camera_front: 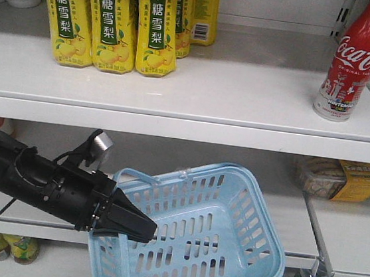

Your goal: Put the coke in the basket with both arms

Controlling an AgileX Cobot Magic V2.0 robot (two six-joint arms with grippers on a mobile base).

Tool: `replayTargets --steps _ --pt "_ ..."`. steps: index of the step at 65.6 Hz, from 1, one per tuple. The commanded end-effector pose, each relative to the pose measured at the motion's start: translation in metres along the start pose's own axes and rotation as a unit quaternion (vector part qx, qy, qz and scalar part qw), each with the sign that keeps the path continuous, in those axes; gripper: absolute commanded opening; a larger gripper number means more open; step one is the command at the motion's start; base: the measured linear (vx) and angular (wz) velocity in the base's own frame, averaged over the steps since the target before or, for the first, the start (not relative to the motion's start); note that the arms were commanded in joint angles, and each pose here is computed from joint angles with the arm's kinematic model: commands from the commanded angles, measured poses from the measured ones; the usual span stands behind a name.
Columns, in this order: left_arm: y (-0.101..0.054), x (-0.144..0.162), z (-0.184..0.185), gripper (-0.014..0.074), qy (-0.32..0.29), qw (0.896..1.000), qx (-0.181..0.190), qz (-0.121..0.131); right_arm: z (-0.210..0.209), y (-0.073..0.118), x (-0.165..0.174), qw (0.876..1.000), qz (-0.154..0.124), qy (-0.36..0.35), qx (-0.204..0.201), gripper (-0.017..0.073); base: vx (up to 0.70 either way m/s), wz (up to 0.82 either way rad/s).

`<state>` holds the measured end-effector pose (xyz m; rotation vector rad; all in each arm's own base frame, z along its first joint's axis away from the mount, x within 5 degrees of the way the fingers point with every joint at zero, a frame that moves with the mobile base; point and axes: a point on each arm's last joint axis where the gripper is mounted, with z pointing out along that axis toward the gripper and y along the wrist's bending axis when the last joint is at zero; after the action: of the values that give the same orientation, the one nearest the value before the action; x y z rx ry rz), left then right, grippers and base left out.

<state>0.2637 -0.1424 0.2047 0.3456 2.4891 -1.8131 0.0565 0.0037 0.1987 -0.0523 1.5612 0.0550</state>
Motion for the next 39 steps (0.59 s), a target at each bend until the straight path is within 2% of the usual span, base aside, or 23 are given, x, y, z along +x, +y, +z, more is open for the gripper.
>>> replayTargets --steps 1,39 --pt "-0.0127 -0.0081 -0.0047 -0.0006 -0.039 0.999 0.001 0.024 -0.001 0.0003 -0.0037 0.999 -0.003 -0.038 -0.001 -0.0009 0.0 0.0" --pt "-0.0127 -0.0081 -0.0047 -0.0006 -0.039 0.999 0.001 0.024 -0.001 0.0004 -0.0047 0.999 -0.003 -0.043 -0.002 -0.0009 0.0 0.0"
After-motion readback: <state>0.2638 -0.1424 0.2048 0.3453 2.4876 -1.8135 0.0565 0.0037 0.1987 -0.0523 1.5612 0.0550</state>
